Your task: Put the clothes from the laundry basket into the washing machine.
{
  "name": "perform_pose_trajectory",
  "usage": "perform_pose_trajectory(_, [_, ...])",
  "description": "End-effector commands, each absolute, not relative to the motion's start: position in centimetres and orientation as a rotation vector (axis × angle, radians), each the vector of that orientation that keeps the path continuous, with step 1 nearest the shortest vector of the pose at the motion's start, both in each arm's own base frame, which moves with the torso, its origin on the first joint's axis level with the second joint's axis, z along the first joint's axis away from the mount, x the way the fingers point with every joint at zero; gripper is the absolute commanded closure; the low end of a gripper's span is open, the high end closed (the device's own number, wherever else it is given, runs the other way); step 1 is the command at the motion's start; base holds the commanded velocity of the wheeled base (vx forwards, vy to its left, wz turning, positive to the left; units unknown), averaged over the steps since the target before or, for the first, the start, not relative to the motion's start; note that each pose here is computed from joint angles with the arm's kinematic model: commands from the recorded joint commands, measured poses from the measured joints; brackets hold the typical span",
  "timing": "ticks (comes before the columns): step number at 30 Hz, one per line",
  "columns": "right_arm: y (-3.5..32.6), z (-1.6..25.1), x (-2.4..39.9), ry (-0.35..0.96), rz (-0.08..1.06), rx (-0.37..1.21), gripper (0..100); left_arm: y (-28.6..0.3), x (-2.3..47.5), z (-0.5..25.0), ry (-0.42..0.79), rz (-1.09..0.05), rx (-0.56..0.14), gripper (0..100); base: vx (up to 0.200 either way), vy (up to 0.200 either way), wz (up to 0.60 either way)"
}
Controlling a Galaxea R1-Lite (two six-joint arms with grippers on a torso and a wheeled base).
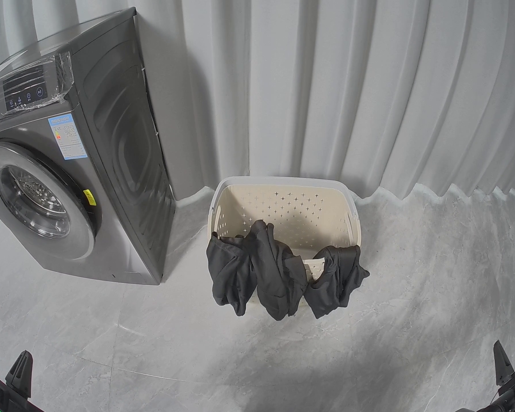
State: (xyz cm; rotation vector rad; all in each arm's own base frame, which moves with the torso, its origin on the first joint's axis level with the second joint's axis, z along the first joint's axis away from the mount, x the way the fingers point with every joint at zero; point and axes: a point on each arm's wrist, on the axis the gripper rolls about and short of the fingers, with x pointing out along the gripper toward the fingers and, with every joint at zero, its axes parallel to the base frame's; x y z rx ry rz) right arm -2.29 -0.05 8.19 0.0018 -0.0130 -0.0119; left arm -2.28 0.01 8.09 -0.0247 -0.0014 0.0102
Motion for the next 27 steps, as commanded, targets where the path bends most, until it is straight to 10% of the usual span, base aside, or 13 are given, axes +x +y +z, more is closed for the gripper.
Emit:
perform_pose_trajectory(1, [-0.05,7.67,-2.28,-0.012,-0.011,0.002,0,0.01,-2.29,7.61,-0.003,0.011,-0.026,100,0.0,0.0,0.0])
perform_pose_trajectory(15, [-0.05,7.67,-2.28,-0.012,-0.012,0.002,0,0.01,-2.29,7.61,-0.003,0.011,-0.026,100,0.171,0.0,0.0])
perform_pose_trajectory(27, [-0.05,7.67,-2.28,-0.012,-0.012,0.002,0,0.01,-2.29,7.61,-0.003,0.011,-0.028,100,0.0,0.0,0.0])
